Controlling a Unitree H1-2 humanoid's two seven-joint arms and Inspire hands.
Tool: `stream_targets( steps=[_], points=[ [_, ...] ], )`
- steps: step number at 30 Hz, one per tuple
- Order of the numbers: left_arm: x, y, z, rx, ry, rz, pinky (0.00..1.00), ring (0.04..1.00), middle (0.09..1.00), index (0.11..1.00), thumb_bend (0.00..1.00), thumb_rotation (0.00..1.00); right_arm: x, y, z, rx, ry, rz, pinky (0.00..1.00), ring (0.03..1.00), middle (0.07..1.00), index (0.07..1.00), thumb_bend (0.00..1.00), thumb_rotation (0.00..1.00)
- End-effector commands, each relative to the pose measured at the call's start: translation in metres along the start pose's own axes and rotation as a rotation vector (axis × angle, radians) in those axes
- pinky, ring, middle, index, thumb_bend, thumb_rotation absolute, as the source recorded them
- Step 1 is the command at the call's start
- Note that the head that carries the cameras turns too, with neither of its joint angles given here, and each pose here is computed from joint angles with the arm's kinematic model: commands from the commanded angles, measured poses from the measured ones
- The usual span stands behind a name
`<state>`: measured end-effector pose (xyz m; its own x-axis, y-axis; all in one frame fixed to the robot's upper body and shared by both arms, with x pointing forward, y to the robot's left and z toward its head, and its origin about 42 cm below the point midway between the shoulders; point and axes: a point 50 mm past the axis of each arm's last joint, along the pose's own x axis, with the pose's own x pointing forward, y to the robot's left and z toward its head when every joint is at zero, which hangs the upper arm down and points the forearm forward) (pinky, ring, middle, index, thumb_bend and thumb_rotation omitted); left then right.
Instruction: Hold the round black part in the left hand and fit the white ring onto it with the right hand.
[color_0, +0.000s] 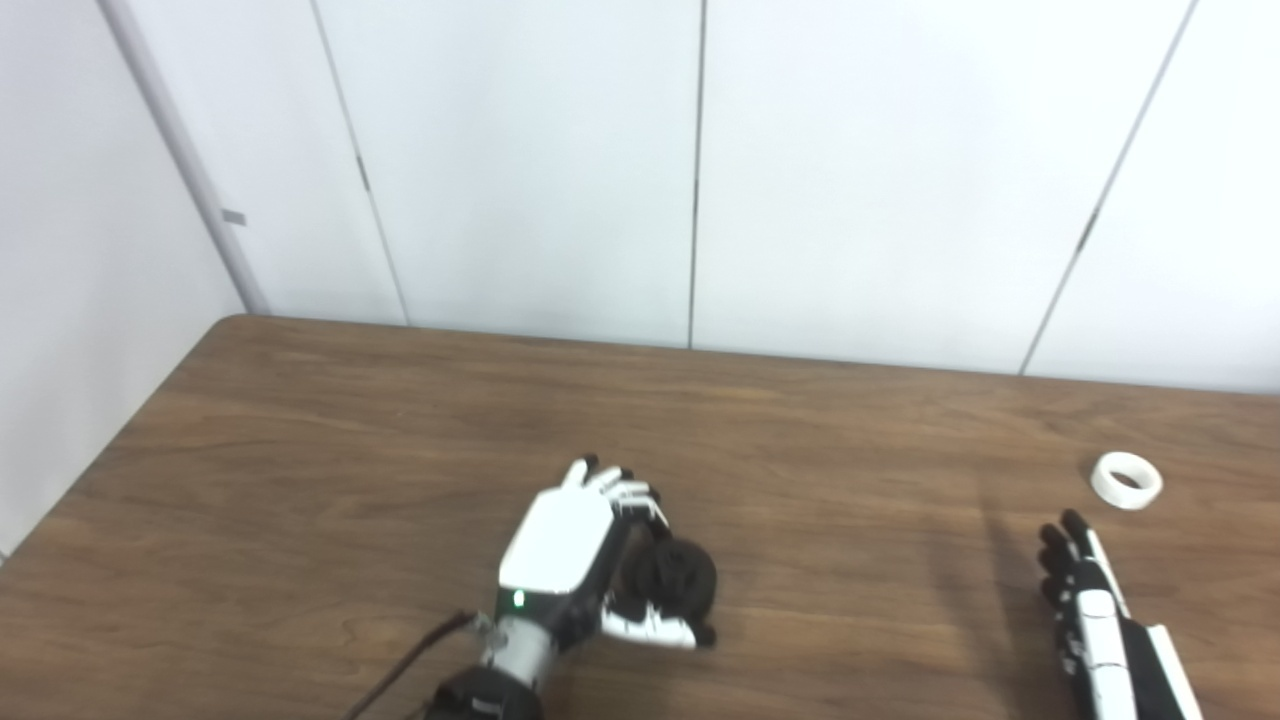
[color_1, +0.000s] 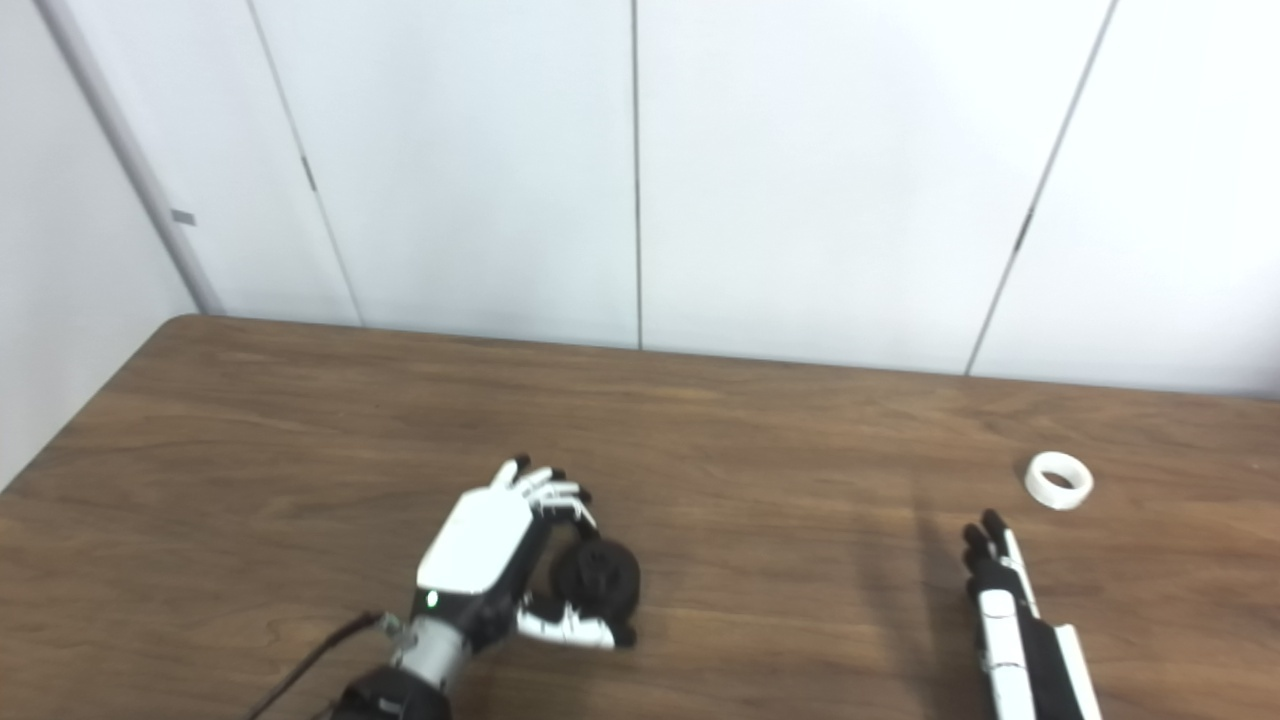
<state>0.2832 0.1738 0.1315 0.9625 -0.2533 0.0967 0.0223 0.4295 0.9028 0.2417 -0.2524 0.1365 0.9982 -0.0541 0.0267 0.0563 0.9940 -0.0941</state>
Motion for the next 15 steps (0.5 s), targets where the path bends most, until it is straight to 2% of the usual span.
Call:
stream_targets(
  steps=[1,8,15],
  points=[
    [0.002,0.009,0.011,0.003,-0.063,0.049,1.0,0.911,0.802,0.483,0.53,0.06,0.004,0.003,0.01,0.001,-0.083,0.0,0.99,0.968,0.953,0.977,0.48,1.0],
    [-0.014,-0.008,0.02,-0.024,-0.103,0.003,1.0,0.917,0.811,0.483,0.52,0.05,0.004,0.005,0.01,-0.007,-0.079,-0.015,0.95,0.942,0.927,0.95,0.53,0.97],
    [-0.023,-0.019,0.02,-0.011,-0.118,-0.034,1.0,0.914,0.813,0.484,0.52,0.06,0.004,0.006,0.017,-0.025,-0.079,-0.022,0.93,0.933,0.925,0.951,0.54,0.99]
  ],
)
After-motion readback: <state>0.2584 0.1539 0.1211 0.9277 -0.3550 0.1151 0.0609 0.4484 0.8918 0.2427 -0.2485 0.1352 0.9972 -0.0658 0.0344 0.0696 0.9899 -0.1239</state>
